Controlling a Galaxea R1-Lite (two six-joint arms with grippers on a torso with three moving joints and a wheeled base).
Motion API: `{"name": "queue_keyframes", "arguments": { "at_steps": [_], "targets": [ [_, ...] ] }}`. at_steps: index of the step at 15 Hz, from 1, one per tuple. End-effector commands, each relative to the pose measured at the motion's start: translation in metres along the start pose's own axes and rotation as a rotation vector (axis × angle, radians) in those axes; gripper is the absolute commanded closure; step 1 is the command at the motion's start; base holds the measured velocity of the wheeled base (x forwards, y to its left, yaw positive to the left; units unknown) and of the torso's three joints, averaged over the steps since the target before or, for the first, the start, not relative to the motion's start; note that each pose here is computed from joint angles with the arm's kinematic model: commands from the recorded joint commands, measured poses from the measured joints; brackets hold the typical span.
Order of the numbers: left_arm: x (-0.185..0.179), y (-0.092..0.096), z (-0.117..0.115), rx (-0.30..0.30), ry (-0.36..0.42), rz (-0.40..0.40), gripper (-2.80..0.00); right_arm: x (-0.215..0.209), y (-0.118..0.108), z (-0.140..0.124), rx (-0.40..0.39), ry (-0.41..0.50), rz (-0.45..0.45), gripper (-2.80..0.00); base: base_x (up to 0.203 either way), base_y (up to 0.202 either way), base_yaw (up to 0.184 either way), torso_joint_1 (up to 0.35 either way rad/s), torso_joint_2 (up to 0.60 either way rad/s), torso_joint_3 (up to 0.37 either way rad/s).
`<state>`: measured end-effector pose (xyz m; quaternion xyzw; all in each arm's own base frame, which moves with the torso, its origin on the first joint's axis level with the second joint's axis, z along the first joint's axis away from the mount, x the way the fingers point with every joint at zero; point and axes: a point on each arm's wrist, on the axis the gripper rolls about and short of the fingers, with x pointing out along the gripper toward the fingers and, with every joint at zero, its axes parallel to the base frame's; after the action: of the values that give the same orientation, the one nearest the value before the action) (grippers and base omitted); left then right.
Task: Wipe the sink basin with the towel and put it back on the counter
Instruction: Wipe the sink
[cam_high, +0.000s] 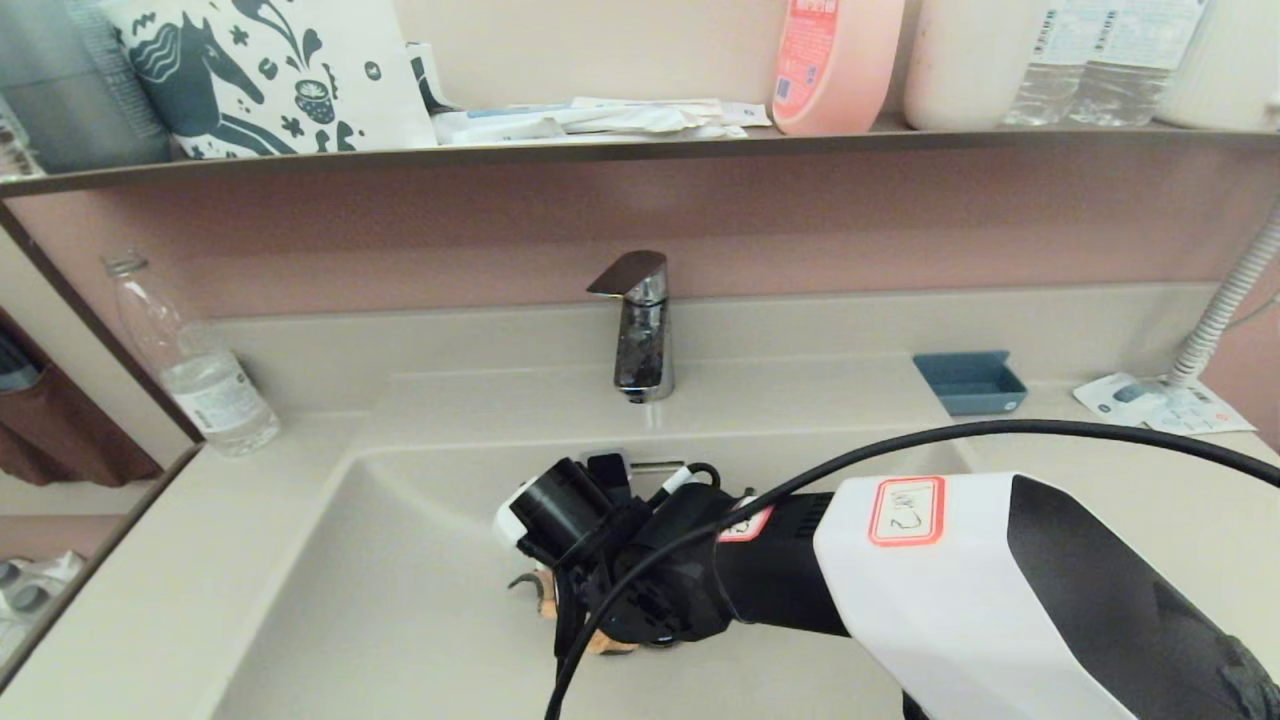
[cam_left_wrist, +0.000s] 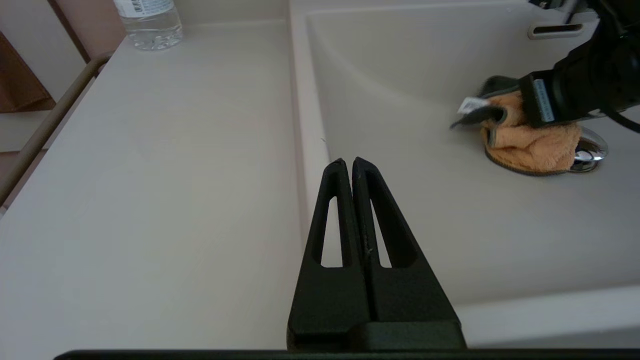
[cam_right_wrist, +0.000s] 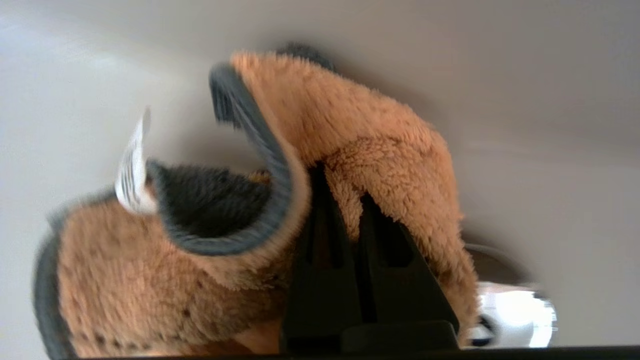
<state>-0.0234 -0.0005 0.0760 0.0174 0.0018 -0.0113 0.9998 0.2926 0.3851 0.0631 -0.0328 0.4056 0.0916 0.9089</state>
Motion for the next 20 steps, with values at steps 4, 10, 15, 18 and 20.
{"name": "queue_keyframes", "arguments": {
  "at_steps": [4, 10, 15, 18, 20],
  "targets": [
    [0.000, 0.000, 0.000, 0.000, 0.001, 0.001, 0.00, -0.003, -0.036, 0.005, 0.019, 0.023, -0.104, 0.00, 0.000, 0.000, 0.000, 0.000, 0.00, 0.000],
    [0.000, 0.000, 0.000, 0.000, 0.001, 0.000, 0.00, -0.015, -0.089, -0.004, 0.018, 0.105, -0.222, 0.00, 0.000, 0.000, 0.000, 0.000, 0.00, 0.000],
    [0.000, 0.000, 0.000, 0.000, 0.002, 0.001, 0.00, -0.040, -0.106, -0.034, -0.086, 0.347, -0.242, 0.00, 0.000, 0.000, 0.000, 0.000, 0.00, 0.000],
    [0.000, 0.000, 0.000, 0.000, 0.002, 0.001, 0.00, -0.043, -0.080, -0.049, -0.130, 0.403, -0.135, 0.00, 0.000, 0.000, 0.000, 0.000, 0.00, 0.000],
    [0.000, 0.000, 0.000, 0.000, 0.001, 0.001, 0.00, -0.036, -0.055, -0.053, -0.140, 0.391, -0.042, 0.00, 0.000, 0.000, 0.000, 0.000, 0.00, 0.000]
  ]
}}
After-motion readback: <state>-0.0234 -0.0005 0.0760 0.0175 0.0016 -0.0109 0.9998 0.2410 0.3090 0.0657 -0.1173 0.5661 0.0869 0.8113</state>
